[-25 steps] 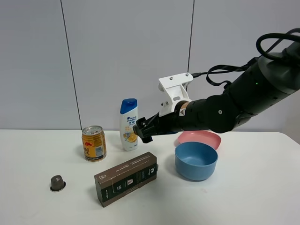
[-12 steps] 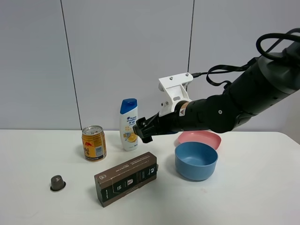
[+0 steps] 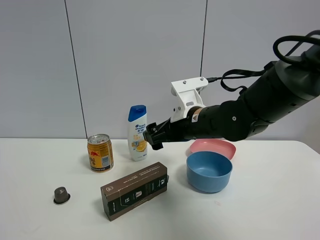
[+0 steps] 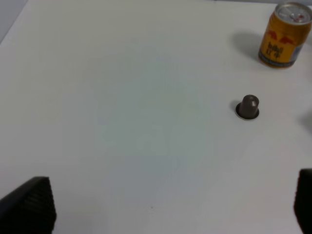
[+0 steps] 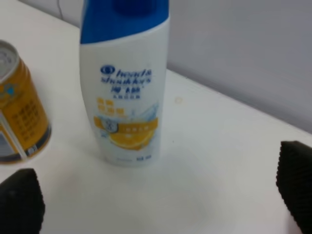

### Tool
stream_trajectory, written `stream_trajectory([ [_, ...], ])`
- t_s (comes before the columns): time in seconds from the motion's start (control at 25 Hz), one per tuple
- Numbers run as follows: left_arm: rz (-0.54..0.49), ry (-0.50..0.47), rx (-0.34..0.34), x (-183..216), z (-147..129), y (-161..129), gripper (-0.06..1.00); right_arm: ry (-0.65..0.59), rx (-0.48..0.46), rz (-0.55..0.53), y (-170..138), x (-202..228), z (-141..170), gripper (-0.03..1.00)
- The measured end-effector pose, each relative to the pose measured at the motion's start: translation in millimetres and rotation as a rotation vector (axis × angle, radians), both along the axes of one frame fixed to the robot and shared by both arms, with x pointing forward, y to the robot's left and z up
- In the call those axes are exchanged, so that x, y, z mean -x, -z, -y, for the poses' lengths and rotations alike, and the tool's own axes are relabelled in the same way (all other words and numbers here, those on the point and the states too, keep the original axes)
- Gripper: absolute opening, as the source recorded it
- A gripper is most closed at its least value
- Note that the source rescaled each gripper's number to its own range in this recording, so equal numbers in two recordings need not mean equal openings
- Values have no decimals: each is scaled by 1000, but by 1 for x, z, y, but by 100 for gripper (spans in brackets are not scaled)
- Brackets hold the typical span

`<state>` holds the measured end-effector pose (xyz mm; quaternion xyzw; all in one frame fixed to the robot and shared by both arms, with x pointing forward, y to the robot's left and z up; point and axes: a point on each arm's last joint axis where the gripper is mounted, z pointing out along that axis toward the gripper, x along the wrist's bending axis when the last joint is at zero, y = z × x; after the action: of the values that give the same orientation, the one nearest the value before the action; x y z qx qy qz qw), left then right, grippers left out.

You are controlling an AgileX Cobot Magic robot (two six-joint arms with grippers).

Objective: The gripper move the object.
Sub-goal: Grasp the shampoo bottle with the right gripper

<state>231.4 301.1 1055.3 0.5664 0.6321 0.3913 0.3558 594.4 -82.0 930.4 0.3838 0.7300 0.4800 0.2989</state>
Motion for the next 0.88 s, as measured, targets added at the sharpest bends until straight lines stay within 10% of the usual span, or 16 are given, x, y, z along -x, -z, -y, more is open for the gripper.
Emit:
stream_trajectory([
  [0.88,0,0,0,0,0,0,100,-8,10,35,-2,-1,0,83],
])
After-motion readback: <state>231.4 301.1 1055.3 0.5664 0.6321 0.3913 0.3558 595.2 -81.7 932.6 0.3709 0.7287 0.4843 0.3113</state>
